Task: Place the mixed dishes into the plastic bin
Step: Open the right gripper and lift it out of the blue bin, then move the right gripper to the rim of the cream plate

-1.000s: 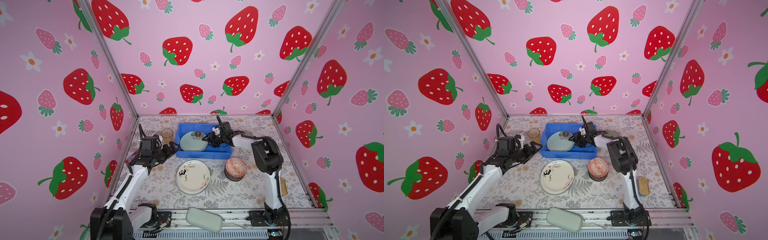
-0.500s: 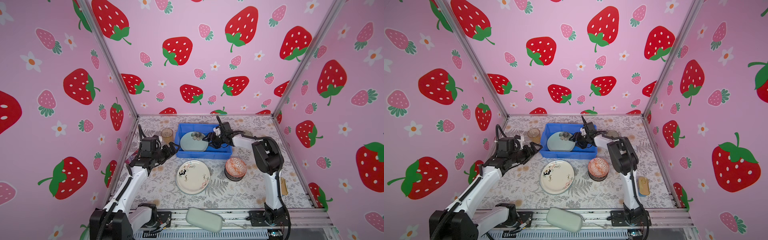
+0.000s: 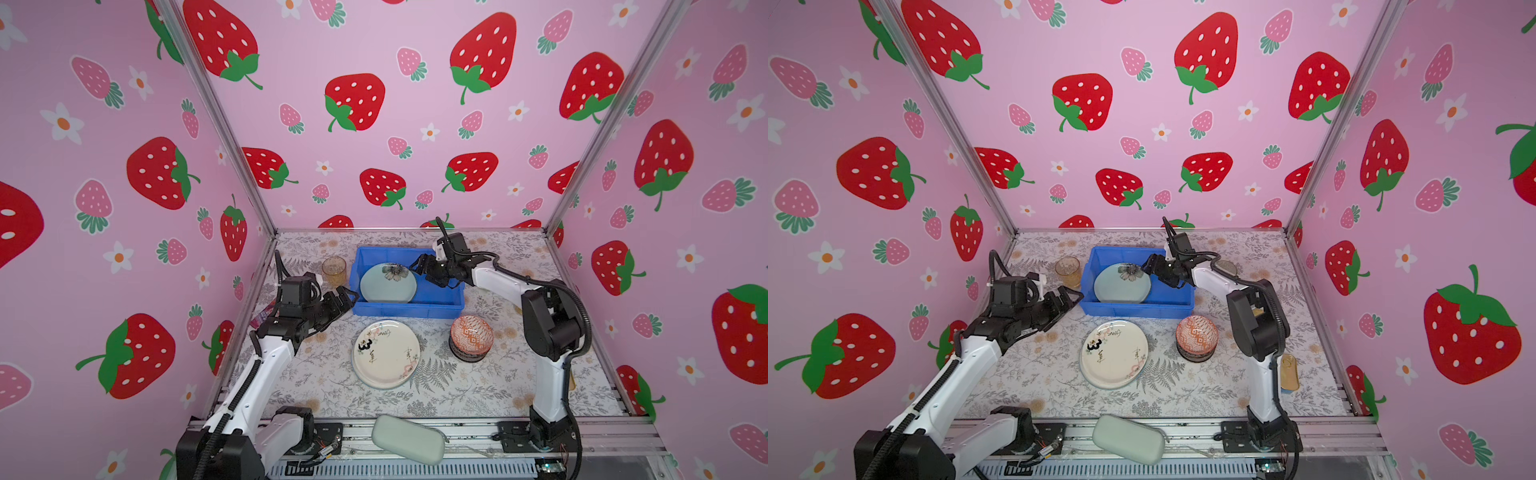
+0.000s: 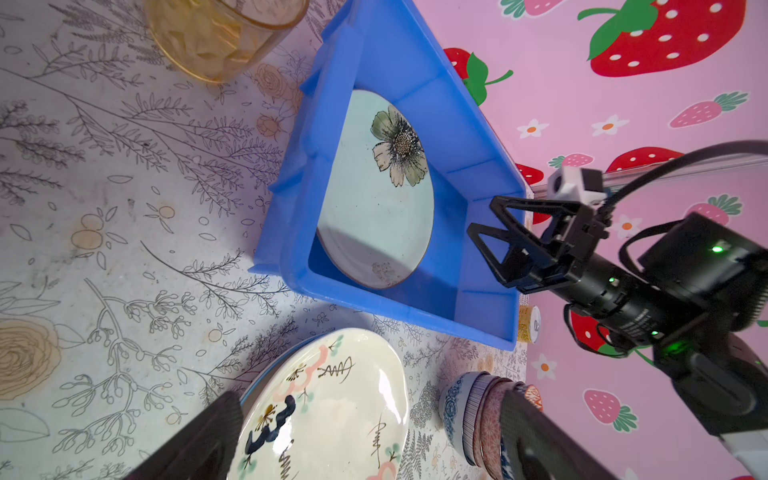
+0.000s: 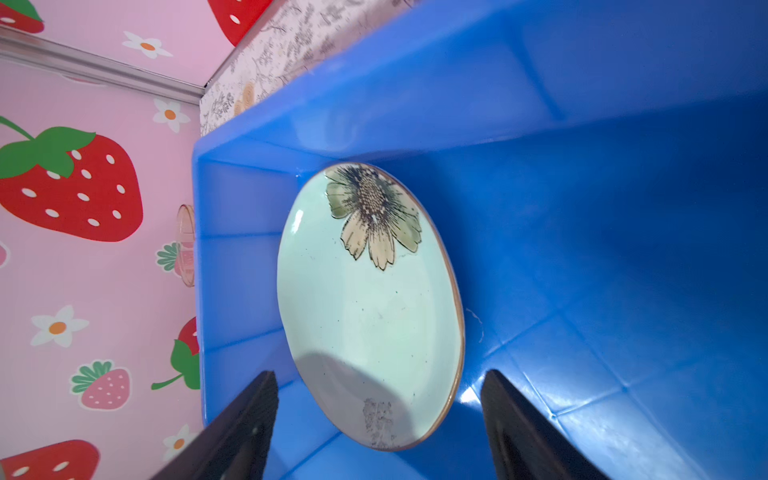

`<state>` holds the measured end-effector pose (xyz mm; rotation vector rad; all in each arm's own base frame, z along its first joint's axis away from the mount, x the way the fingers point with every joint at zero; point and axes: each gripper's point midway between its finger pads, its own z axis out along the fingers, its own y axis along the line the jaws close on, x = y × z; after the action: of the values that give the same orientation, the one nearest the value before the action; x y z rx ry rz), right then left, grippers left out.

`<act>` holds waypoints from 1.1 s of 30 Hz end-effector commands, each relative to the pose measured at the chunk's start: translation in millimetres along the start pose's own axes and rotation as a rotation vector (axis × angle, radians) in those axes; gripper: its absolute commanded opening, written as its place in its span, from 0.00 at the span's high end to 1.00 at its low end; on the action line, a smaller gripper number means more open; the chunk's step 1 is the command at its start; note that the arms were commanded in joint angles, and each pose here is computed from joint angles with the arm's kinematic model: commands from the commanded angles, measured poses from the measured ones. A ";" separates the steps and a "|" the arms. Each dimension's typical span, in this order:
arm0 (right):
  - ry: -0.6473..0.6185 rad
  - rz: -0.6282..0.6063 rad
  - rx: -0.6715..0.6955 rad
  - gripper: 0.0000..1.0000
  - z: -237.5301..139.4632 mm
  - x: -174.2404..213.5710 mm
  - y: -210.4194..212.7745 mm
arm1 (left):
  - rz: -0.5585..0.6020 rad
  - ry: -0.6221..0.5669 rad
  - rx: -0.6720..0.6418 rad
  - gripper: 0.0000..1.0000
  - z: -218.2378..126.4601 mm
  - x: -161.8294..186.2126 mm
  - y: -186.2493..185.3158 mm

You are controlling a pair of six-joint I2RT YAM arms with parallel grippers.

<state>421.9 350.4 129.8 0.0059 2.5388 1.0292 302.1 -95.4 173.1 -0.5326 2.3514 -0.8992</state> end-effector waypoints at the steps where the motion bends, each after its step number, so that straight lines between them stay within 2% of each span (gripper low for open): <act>1: -0.052 -0.137 0.061 0.06 -30.4 -8.9 23.2 | -0.020 0.017 -0.060 0.01 -11.9 4.3 5.9; 2: -0.053 -0.174 0.084 0.01 -36.3 -6.6 26.6 | -0.022 0.022 -0.079 0.01 -15.2 6.1 8.0; 8: -0.072 -0.362 0.180 0.01 -73.0 11.7 53.1 | -0.018 0.043 -0.199 0.01 -37.0 20.2 24.7; 11: -0.059 -0.417 0.184 0.00 -89.5 30.9 61.4 | -0.019 0.043 -0.206 0.01 -43.6 29.6 28.7; 15: -0.045 -0.464 0.150 0.05 -112.7 58.6 69.7 | -0.036 0.061 -0.170 0.01 -39.4 48.1 28.5; 19: -0.006 -0.474 0.142 0.09 -128.6 92.5 65.2 | -0.013 0.086 -0.146 0.00 -26.8 70.7 22.2; 26: 0.117 -0.437 0.130 0.15 -130.5 155.3 38.7 | 0.012 0.107 -0.185 0.02 -15.3 92.9 30.5; 33: 0.176 -0.393 0.087 0.18 -125.7 189.7 24.9 | 0.002 0.137 -0.183 0.03 -2.0 104.9 38.9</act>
<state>204.8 307.6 151.6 -0.5880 2.6065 0.7052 208.4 -122.2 108.6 -0.5311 2.6092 -0.7313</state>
